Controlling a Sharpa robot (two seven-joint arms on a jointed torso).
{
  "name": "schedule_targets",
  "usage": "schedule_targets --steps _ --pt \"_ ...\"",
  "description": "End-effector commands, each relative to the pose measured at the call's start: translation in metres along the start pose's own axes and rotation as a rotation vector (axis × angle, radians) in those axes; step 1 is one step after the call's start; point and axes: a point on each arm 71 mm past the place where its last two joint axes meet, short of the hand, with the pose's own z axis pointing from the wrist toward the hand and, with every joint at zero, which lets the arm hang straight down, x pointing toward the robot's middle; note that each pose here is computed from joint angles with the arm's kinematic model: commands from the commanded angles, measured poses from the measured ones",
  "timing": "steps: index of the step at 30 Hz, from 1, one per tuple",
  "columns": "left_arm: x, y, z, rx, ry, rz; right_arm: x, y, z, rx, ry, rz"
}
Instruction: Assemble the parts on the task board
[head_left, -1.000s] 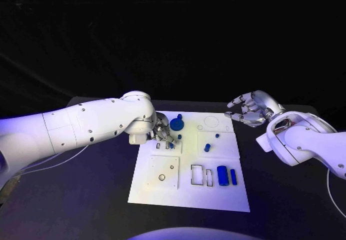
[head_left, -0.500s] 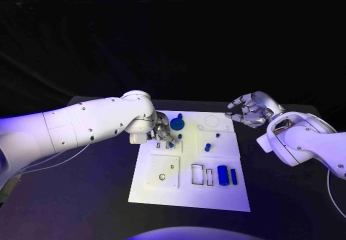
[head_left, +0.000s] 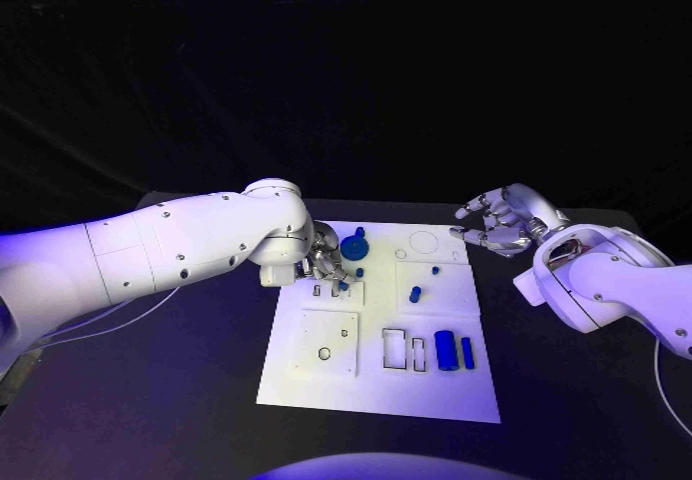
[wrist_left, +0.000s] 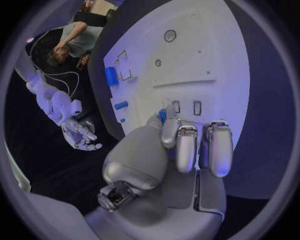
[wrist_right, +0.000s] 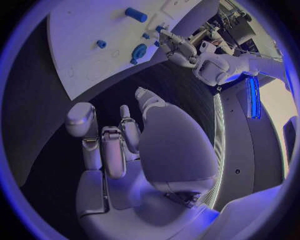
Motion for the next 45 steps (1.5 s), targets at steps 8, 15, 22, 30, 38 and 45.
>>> schedule_targets --steps 8,15,22,30,38,45 --pt "0.0029 0.0011 0.0009 0.02 0.031 -0.072 0.003 -0.001 0.0 0.005 0.023 -0.015" --pt "0.0029 0.0025 0.0008 0.026 0.04 -0.1 0.004 -0.002 0.0 0.008 0.027 -0.015" --pt "0.0024 0.0039 0.0002 0.03 0.035 -0.12 0.005 -0.003 -0.001 0.01 0.03 -0.015" --pt "0.0025 0.0069 -0.0017 0.036 0.028 -0.143 0.006 -0.004 -0.001 0.012 0.033 -0.013" --pt "0.0031 0.0106 -0.0044 0.031 -0.007 -0.125 0.006 -0.005 -0.001 0.012 0.035 -0.013" --pt "0.006 0.0168 -0.0056 0.02 -0.033 -0.105 0.006 -0.005 -0.002 0.01 0.03 -0.011"
